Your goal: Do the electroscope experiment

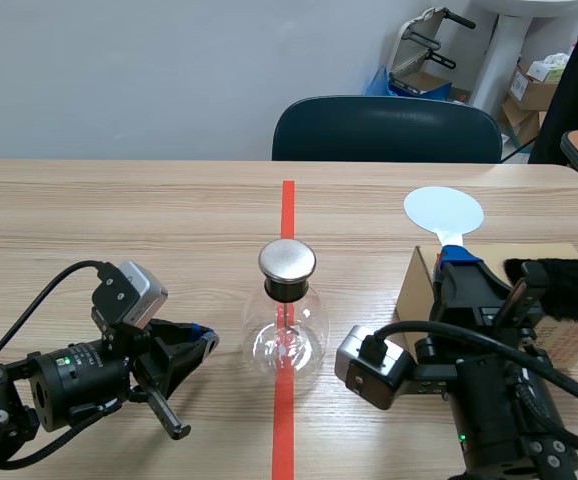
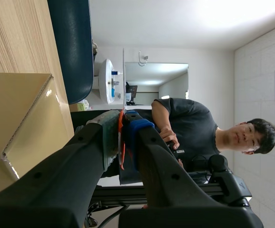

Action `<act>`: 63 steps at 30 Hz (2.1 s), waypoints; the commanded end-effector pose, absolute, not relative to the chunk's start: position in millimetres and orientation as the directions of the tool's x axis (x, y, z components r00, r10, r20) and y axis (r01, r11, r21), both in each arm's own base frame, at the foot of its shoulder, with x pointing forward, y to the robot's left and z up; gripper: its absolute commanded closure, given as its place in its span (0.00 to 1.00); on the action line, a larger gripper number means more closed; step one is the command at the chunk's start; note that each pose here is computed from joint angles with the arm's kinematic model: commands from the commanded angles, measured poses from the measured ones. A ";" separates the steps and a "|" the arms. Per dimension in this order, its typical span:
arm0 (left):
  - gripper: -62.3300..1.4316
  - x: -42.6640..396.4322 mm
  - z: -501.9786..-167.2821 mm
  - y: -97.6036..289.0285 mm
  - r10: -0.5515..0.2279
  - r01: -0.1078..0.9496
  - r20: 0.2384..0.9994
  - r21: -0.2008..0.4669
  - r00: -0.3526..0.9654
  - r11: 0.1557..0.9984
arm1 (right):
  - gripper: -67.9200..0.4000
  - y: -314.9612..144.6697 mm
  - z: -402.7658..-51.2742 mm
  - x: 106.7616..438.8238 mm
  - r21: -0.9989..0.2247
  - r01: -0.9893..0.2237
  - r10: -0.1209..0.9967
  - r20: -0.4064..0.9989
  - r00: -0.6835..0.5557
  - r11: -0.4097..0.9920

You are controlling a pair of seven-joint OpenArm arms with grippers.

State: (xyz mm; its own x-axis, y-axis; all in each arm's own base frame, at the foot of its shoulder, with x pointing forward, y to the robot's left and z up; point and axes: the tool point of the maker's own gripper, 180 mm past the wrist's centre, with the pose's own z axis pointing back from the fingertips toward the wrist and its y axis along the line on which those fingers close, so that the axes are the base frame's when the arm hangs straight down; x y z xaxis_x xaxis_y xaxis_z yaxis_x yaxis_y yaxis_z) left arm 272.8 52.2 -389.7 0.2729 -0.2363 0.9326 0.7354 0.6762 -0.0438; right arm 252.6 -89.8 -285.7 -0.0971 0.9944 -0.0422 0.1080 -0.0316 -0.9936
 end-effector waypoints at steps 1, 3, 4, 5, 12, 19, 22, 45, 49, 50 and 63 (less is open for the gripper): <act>0.91 275.0 -382.1 47.9 -0.210 0.736 0.943 -0.050 0.257 0.675 | 0.98 -90.4 -277.0 256.0 -0.990 0.141 0.995 -0.039 -0.096 -0.025; 0.91 275.0 -382.1 47.9 -0.210 0.736 0.943 -0.050 0.257 0.675 | 0.98 -90.4 -277.0 256.0 -0.990 0.141 0.995 -0.039 -0.096 -0.025; 0.91 275.0 -382.1 47.9 -0.210 0.736 0.943 -0.050 0.257 0.675 | 0.98 -90.4 -277.0 256.0 -0.990 0.141 0.995 -0.039 -0.096 -0.025; 0.91 275.0 -382.2 48.1 -0.211 0.736 0.943 -0.050 0.257 0.675 | 0.98 -90.4 -277.0 256.0 -0.990 0.141 0.995 -0.039 -0.096 -0.025; 0.91 273.1 -382.3 53.6 -0.220 0.744 0.941 -0.049 0.258 0.666 | 0.98 -86.6 -277.2 255.6 -0.990 0.140 0.992 -0.040 -0.117 -0.023; 0.54 256.4 -366.0 57.5 -0.155 0.813 0.954 -0.127 0.258 0.569 | 0.98 -91.5 -267.1 256.3 -0.987 0.162 0.992 -0.026 -0.124 -0.006; 0.44 248.6 -356.0 62.2 -0.117 0.837 0.958 -0.165 0.262 0.521 | 0.98 -98.8 -251.5 250.7 -0.982 0.190 0.992 -0.021 -0.128 0.003; 0.32 188.3 -295.5 103.4 0.010 0.869 0.945 -0.304 0.326 0.389 | 0.97 -192.9 -220.2 188.8 -0.986 0.169 0.989 -0.026 -0.144 -0.001; 0.32 172.8 -290.4 108.5 -0.001 0.872 0.937 -0.324 0.349 0.368 | 0.97 -200.3 -230.2 184.7 -0.988 0.156 0.990 -0.033 -0.140 -0.010; 0.32 169.7 -287.5 111.4 0.008 0.870 0.936 -0.331 0.352 0.365 | 0.97 -202.2 -233.4 185.2 -0.988 0.152 0.990 -0.031 -0.136 -0.011; 0.32 138.9 -272.7 126.9 0.086 0.851 0.915 -0.398 0.394 0.343 | 0.97 -217.4 -271.1 208.0 -0.991 0.131 0.996 -0.016 -0.089 -0.004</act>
